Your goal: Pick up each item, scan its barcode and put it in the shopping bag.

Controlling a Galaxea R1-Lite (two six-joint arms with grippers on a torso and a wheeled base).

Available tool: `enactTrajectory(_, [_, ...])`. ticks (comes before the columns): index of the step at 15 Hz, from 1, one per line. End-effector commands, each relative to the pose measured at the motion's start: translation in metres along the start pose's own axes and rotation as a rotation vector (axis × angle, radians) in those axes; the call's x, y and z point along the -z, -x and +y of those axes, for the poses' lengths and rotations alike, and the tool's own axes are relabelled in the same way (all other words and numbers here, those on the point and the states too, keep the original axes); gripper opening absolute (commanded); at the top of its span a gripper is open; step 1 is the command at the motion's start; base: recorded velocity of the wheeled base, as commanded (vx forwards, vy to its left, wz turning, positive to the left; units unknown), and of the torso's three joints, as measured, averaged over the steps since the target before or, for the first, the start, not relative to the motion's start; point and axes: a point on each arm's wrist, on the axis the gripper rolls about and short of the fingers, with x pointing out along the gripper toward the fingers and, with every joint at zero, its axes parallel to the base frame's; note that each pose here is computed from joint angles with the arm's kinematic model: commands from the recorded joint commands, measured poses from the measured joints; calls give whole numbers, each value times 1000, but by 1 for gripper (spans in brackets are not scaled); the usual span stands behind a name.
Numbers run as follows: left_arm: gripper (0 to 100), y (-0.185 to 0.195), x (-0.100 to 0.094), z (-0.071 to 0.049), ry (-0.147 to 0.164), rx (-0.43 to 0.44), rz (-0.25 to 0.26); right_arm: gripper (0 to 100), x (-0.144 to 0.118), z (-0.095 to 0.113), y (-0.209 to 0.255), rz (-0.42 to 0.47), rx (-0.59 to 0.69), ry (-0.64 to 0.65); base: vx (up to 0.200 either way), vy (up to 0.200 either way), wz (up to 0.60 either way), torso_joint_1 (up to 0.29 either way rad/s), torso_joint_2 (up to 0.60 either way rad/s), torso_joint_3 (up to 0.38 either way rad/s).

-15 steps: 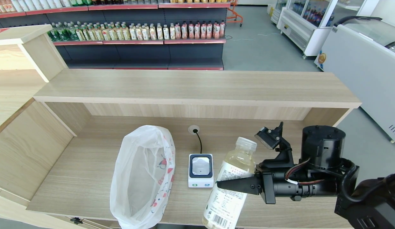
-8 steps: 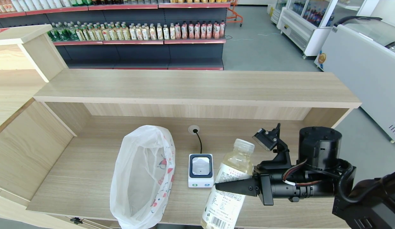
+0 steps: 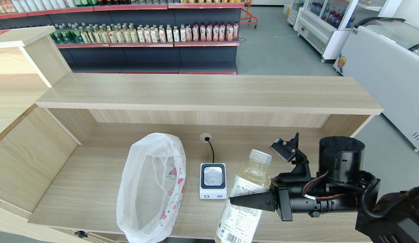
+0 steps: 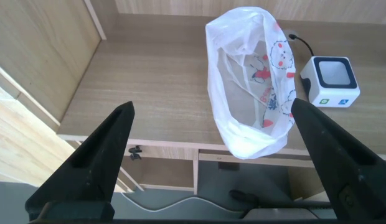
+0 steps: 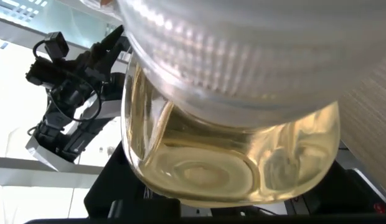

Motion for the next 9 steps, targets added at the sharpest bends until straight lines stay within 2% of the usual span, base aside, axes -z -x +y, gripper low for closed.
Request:
enactTrajectory(1, [100, 0, 0, 0, 0, -1, 0, 0, -2, -1, 3, -10, 9, 4, 0, 0, 0, 0, 0, 0])
enactTrajectory(3, [100, 0, 0, 0, 0, 1, 0, 0, -9, 1, 15, -52, 46, 31, 0, 0, 0, 0, 0, 0])
enactTrajectory(4, [100, 0, 0, 0, 0, -1, 0, 0, -15, -1, 25, -104, 114, 70, 0, 0, 0, 0, 0, 0])
enactTrajectory(6, [100, 0, 0, 0, 0, -1, 0, 0, -20, -3, 42, -204, 330, 197, 0, 0, 0, 0, 0, 0])
enactTrajectory(7, [100, 0, 0, 0, 0, -1, 0, 0, -20, -5, 57, -233, 507, 359, 0, 0, 0, 0, 0, 0])
enactTrajectory(9, [100, 0, 0, 0, 0, -1, 0, 0, -23, -7, 76, -181, 735, 702, 0, 0, 0, 0, 0, 0])
